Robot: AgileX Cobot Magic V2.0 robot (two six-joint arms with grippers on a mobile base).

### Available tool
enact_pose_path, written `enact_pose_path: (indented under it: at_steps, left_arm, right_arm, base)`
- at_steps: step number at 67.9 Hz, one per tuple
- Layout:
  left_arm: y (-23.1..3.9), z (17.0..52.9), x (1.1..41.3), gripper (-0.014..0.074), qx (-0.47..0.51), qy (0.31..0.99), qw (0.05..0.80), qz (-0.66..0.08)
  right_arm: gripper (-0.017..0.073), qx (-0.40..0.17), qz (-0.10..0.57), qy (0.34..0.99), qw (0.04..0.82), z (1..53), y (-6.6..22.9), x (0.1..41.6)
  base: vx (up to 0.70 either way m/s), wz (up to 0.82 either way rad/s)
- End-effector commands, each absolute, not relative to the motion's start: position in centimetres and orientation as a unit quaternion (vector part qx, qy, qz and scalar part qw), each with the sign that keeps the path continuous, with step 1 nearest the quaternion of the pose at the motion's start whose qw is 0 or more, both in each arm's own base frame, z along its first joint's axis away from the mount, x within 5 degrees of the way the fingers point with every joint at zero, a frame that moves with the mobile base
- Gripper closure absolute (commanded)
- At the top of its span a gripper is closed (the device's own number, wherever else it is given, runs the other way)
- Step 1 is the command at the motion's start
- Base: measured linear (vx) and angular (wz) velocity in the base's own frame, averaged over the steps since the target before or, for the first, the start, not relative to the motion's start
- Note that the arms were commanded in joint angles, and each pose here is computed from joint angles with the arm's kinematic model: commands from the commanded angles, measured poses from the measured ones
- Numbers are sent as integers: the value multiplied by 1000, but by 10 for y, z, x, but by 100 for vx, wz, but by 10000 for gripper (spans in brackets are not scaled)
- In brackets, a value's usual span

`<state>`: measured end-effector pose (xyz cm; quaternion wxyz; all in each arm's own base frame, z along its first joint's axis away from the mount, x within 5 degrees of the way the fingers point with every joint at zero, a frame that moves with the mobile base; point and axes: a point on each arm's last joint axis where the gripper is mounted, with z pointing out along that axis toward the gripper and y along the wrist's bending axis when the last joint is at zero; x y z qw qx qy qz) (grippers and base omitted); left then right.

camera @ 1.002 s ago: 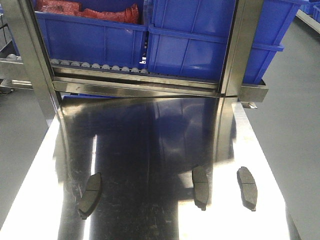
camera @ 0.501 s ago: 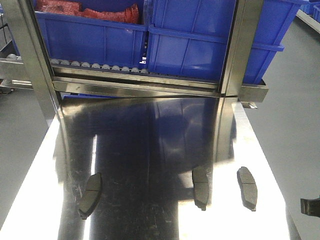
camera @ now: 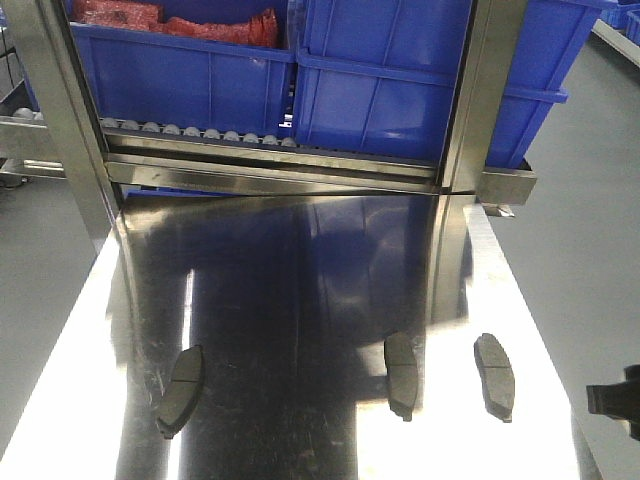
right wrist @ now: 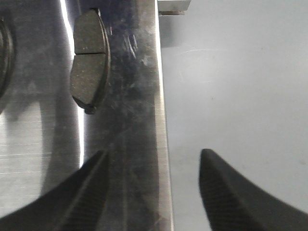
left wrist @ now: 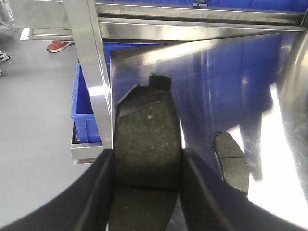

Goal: Move and align brake pads A on conveyor
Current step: 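Lower the right gripper onto the farthest brake pad and close it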

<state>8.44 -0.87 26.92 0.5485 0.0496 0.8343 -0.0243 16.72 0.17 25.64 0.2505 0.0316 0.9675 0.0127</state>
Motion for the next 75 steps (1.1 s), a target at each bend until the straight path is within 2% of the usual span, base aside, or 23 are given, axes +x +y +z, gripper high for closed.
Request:
enact_pose_path:
  at_steps: [1, 24, 37, 45, 75]
  left_arm:
    - [-9, 287, 88, 600, 43, 801, 596, -29]
    - [-9, 287, 88, 600, 43, 801, 596, -29]
    - [-9, 287, 88, 600, 43, 801, 596, -29]
    - [-9, 287, 88, 600, 43, 801, 596, -29]
    - [-9, 287, 88, 600, 43, 801, 596, -29]
  right_arm:
    - [69, 30, 27, 958, 284, 271, 3, 180]
    - [74, 21, 61, 973, 220, 257, 11, 220]
    - [74, -40, 41, 979, 193, 240, 40, 246]
    - [74, -4, 27, 980, 196, 238, 43, 265]
    - [74, -13, 12, 993, 117, 215, 52, 320]
  base:
    - [0, 0]
    - [0, 0]
    - [0, 0]
    - [0, 0]
    - [0, 0]
